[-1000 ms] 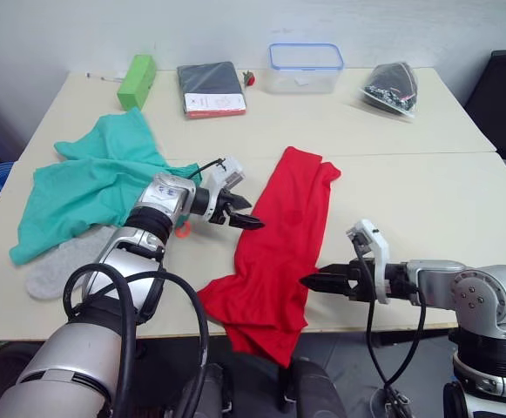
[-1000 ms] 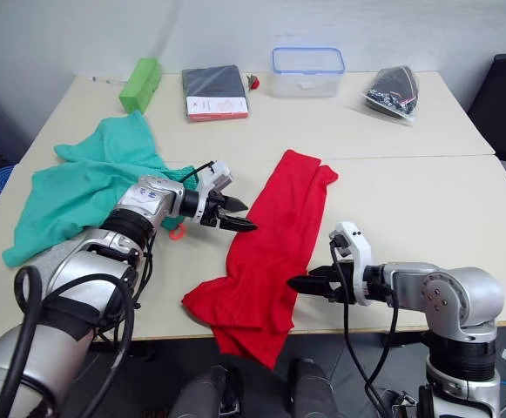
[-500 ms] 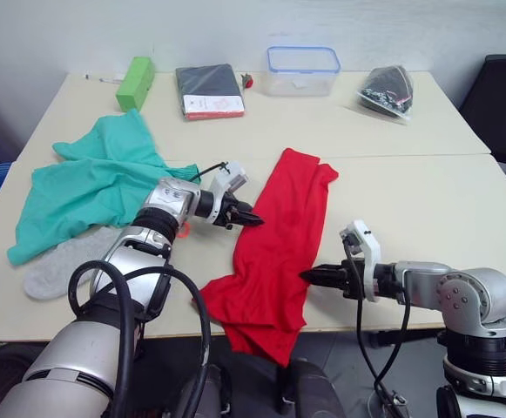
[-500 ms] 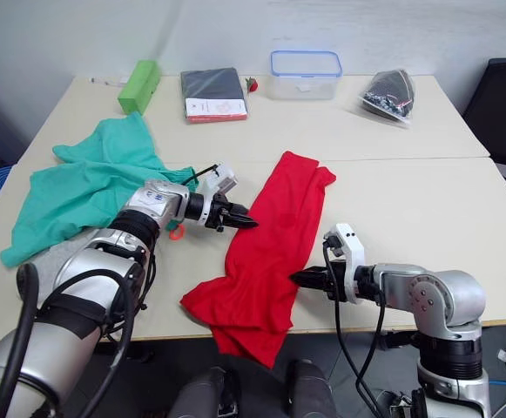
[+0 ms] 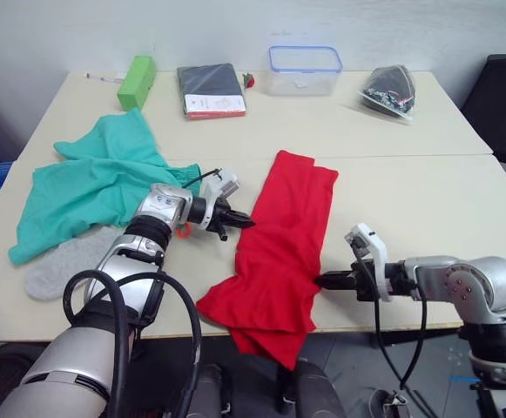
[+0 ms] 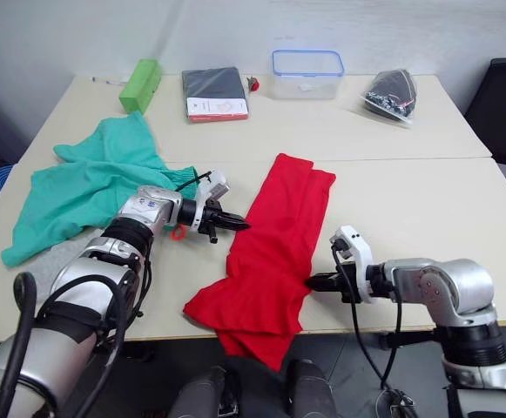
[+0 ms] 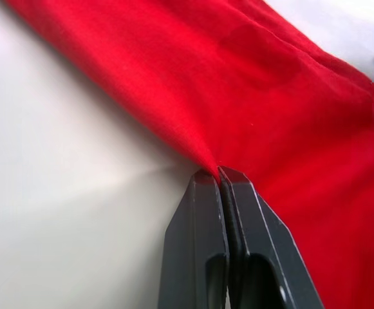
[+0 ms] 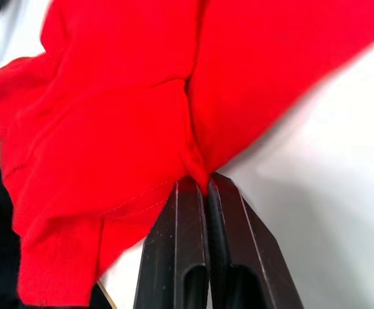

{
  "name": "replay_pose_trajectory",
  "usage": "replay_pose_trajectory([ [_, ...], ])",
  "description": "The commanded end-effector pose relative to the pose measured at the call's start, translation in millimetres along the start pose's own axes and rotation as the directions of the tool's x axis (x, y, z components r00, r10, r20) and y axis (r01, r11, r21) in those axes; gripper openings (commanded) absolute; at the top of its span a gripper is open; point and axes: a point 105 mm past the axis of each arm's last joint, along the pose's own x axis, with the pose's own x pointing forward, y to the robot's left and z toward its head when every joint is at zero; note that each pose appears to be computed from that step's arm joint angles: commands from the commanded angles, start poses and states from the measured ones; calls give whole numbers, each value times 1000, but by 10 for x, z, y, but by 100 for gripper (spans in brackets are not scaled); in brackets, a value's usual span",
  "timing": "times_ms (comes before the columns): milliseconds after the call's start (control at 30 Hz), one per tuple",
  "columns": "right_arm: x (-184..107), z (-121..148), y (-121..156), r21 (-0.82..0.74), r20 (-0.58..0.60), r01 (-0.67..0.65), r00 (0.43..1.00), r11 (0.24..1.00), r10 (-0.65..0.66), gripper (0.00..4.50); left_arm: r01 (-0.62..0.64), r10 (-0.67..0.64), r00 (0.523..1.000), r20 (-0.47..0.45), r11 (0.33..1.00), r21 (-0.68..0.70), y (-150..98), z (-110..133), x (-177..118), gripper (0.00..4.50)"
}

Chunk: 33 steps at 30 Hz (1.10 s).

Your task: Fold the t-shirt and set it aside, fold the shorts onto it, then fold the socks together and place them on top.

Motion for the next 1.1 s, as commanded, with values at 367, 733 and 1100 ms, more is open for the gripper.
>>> replay_pose_trajectory([
  [367, -89, 464, -449, -267, -130, -42, 992, 963, 8, 0, -99, 94, 990, 105, 994, 49, -355, -45, -178, 2],
  [733, -302, 645, -373, -452, -5, 7, 1000, 892, -10, 46, -183, 146, 973, 178, 958, 218, -420, 130, -569, 156],
  [1100, -727, 316, -131, -891, -48, -4, 995, 454, -85, 411, 171, -40, 984, -175, 501, 848, -1017, -222, -533, 450],
])
